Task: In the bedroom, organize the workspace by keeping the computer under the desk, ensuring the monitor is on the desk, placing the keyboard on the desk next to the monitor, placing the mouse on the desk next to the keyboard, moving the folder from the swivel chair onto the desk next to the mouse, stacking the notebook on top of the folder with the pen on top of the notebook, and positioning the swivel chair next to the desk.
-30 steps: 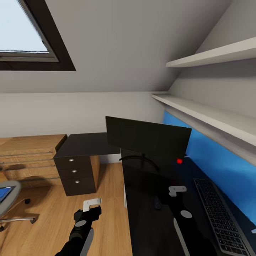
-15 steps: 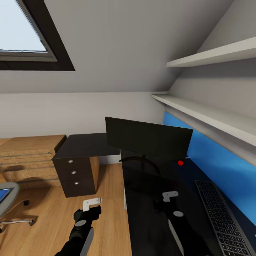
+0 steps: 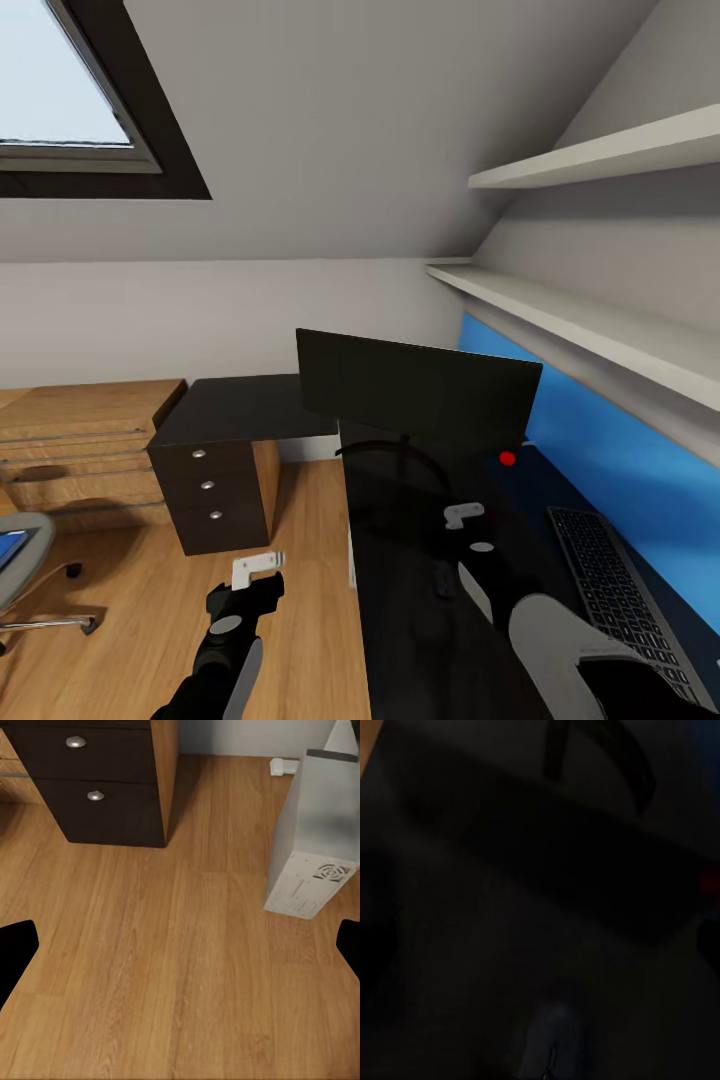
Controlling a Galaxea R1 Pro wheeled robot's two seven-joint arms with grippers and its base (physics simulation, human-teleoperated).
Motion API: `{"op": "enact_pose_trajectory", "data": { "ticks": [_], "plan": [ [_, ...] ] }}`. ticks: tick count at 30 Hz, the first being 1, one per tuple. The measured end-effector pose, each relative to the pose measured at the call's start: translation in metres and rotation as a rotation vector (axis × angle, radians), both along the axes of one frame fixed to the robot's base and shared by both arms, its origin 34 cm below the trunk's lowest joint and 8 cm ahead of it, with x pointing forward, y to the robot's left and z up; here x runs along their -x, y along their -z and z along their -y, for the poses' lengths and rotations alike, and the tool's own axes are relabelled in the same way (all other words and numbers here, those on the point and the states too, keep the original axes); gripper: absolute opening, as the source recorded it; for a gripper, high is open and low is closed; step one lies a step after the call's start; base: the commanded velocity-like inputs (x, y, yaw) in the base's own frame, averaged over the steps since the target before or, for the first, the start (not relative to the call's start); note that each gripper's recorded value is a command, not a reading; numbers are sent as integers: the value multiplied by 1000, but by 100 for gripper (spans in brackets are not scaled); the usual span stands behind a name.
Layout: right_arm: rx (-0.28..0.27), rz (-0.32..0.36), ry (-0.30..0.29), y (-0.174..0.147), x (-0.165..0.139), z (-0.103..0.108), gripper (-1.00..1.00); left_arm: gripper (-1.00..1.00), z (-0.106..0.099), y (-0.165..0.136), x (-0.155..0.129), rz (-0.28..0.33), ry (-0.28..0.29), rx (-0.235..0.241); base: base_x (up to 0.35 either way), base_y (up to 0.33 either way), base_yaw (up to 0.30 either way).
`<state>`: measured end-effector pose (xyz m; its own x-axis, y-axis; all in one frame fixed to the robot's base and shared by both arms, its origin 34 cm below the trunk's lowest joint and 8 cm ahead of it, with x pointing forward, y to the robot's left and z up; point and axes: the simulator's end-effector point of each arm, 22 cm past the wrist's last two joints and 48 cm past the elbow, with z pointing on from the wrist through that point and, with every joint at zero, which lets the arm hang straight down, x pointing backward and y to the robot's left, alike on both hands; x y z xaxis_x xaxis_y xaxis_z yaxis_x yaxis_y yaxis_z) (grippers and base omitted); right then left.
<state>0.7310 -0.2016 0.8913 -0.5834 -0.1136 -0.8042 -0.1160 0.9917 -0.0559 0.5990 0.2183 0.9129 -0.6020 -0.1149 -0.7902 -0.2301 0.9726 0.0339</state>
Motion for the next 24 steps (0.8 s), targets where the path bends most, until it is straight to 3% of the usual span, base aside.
{"op": "enact_pose_trajectory", "data": {
  "ticks": [24],
  "plan": [
    [3,3,5,5,-1,6,100,100,-1,-9,-7,36,-9,7,0,0,0]
  ]
}}
